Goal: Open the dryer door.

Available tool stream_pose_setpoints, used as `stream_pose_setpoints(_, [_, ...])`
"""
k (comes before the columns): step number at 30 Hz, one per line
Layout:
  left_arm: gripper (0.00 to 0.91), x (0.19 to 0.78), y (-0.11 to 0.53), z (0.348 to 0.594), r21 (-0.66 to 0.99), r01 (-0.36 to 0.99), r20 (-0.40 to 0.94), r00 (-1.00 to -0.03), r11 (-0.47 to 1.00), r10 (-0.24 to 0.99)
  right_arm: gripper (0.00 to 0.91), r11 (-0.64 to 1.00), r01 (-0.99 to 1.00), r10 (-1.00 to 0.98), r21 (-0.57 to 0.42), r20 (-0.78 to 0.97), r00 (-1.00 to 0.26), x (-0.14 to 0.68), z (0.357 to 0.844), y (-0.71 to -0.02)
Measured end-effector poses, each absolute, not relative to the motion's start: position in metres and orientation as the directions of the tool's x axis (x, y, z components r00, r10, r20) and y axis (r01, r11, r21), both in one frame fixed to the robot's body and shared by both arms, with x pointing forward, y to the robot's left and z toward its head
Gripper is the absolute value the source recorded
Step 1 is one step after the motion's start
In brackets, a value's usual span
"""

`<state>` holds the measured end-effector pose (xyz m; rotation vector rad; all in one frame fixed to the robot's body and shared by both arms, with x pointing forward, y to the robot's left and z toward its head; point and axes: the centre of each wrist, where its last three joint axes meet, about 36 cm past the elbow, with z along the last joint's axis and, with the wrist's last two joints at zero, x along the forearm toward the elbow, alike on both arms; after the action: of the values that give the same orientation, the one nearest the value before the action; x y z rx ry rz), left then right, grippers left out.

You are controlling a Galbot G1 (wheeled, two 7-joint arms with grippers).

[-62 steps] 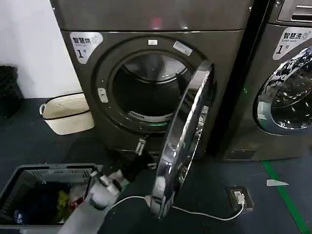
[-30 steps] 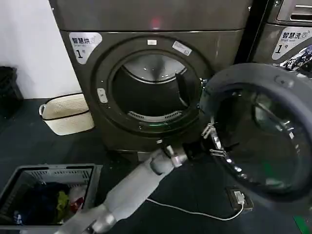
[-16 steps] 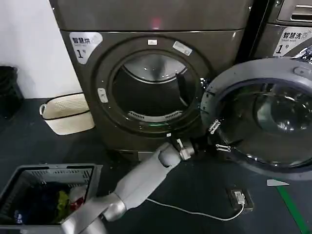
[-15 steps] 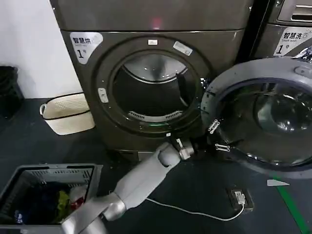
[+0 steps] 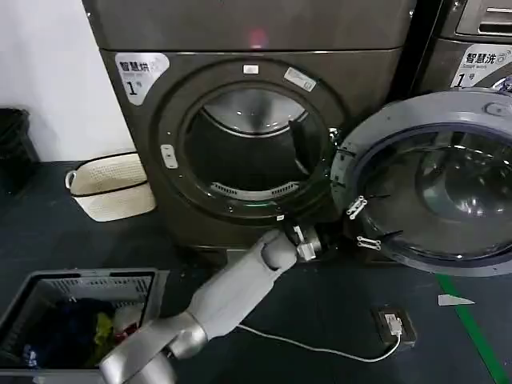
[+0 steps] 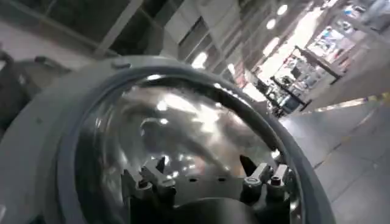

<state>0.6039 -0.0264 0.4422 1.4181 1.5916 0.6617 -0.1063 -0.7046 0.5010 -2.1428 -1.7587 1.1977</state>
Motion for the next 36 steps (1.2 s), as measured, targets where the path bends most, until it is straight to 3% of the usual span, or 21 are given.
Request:
stream_pose_setpoints(10, [0.907,0.628,0.117,0.446,0.955,0.292,0.072,-0.09,-0.042,0.993,0.907,-0.29,0.784,0.883,-0.549,-0.47,-0.003,-0.103,0.494,-0.707])
stream_pose_setpoints(18, [0.907,0.644,0.235,0.496,0.966,0.122,0.253,-0.295,-0.226,0.922,0.907,-0.269,0.789,0.897,-0.552,-0.441,-0.003,-0.1,0.484,-0.71])
stream_pose_setpoints(28, [0.907,0.631,0.376,0.544,0.803,0.082,0.539,-0.521,-0.59,0.662,0.907,-0.199,0.85,0.915,-0.489,-0.403,-0.018,-0.088,0.476,-0.711])
stream_pose_setpoints(36, [0.907,0.607,0.463,0.567,0.569,0.226,0.725,-0.592,-0.791,0.353,0.907,-0.168,0.876,0.919,-0.451,-0.393,-0.026,-0.078,0.471,-0.711])
